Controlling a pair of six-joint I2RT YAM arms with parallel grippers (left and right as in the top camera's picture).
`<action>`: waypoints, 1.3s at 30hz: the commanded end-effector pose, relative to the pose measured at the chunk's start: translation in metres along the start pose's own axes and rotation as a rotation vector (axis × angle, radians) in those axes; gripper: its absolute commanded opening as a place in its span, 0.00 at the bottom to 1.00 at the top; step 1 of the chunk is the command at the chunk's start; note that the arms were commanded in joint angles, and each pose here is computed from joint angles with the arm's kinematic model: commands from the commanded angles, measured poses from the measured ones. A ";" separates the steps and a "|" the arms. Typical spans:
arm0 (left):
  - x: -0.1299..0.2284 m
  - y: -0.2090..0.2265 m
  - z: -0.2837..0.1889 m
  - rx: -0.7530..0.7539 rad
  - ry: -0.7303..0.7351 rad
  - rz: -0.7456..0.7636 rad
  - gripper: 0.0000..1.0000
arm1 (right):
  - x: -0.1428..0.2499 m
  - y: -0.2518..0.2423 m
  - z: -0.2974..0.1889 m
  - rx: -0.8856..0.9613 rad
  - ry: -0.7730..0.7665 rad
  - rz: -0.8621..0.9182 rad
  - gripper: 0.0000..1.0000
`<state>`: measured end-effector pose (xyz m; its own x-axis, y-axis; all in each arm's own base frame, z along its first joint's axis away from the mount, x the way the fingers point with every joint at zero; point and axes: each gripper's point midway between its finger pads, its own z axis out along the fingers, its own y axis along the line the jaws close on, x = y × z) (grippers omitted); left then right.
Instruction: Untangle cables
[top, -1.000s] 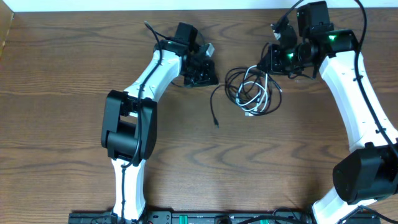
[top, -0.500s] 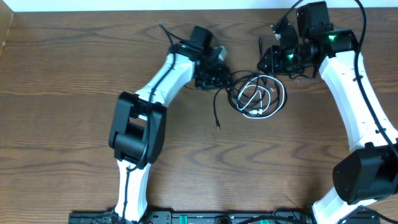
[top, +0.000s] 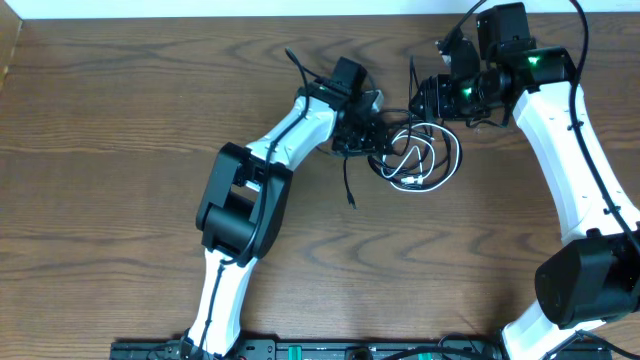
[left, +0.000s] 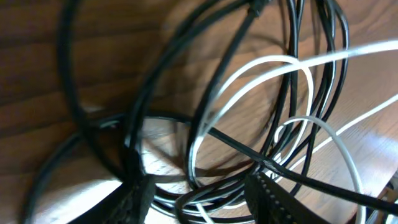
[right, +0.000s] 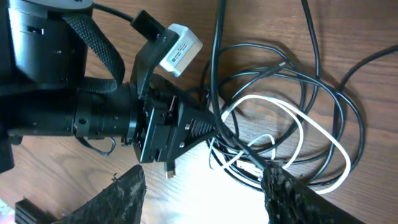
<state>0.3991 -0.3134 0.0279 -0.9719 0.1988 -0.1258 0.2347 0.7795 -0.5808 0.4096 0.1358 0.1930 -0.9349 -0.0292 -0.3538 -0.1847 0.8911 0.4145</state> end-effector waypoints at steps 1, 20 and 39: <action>0.013 0.005 0.012 -0.081 0.028 0.005 0.47 | 0.003 0.000 -0.001 0.024 0.004 -0.024 0.59; -0.003 -0.022 -0.041 0.073 -0.040 -0.062 0.08 | 0.007 0.008 0.003 0.022 0.020 -0.086 0.65; -0.025 -0.086 -0.224 0.364 -0.297 -0.195 0.08 | -0.005 0.078 0.016 -0.137 -0.061 -0.311 0.68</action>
<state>0.4118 -0.2510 0.2342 -0.9756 -0.1453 -0.1644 0.0553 0.5623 -0.8251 0.4090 0.2018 0.2063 -0.8337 -0.2312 -0.5015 -0.4463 0.8169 0.3653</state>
